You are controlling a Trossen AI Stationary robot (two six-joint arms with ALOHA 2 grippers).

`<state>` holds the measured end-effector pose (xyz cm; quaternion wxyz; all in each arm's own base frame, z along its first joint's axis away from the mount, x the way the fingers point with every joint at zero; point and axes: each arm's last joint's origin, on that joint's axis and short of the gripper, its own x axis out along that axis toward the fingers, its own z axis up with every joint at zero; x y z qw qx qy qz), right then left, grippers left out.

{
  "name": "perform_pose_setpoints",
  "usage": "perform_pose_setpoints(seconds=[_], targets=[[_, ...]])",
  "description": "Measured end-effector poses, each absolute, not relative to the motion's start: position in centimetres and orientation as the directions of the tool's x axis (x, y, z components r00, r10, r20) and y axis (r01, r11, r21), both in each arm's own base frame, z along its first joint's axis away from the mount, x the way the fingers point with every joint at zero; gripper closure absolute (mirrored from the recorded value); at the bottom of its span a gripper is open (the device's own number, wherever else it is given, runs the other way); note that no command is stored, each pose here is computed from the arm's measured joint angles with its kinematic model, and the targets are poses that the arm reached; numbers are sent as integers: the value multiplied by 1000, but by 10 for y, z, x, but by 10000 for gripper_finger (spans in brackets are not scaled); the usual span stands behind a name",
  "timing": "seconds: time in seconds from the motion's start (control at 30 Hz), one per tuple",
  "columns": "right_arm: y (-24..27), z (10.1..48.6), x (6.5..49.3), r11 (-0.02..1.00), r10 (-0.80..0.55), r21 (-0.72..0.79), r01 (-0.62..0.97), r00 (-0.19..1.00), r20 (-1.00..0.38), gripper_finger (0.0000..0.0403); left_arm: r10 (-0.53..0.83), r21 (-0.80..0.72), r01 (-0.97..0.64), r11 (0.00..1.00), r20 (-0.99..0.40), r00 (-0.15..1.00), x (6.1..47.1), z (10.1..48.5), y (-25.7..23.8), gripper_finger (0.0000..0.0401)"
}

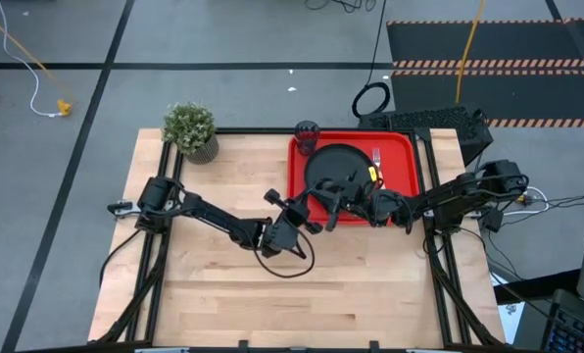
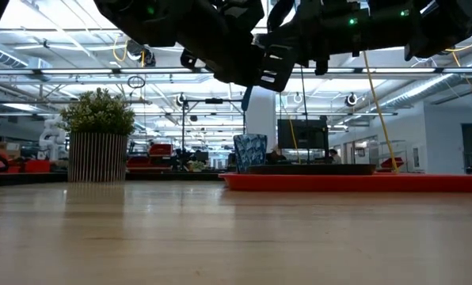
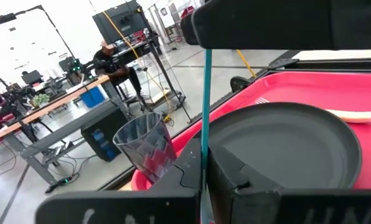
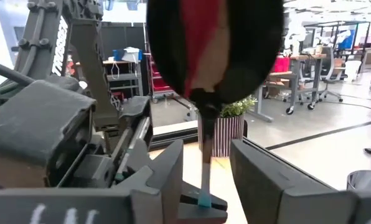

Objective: Pick and place plate/cup/fork/spoon on tray
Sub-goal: Put the blue spoon on the serving tray to the right of the yellow fork

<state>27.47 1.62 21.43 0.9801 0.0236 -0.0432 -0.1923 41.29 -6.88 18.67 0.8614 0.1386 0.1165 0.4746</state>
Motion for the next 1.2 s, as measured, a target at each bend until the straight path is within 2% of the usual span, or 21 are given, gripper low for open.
perform_pose_setpoints(seconds=[0.3,0.57,1.0,1.2], targets=[[16,214,275,925,-379,63,375,922,76,357,823,302,-774,557,-73,563,414,188,-70,396],[16,215,275,925,-379,59,375,922,79,398,817,267,-779,567,-63,573,414,190,-74,392],[16,213,274,923,-384,42,382,921,59,399,785,249,-751,611,-66,616,413,190,-83,276],[14,220,266,920,-390,30,390,921,6,399,801,269,-764,586,-49,597,405,198,-103,234]])
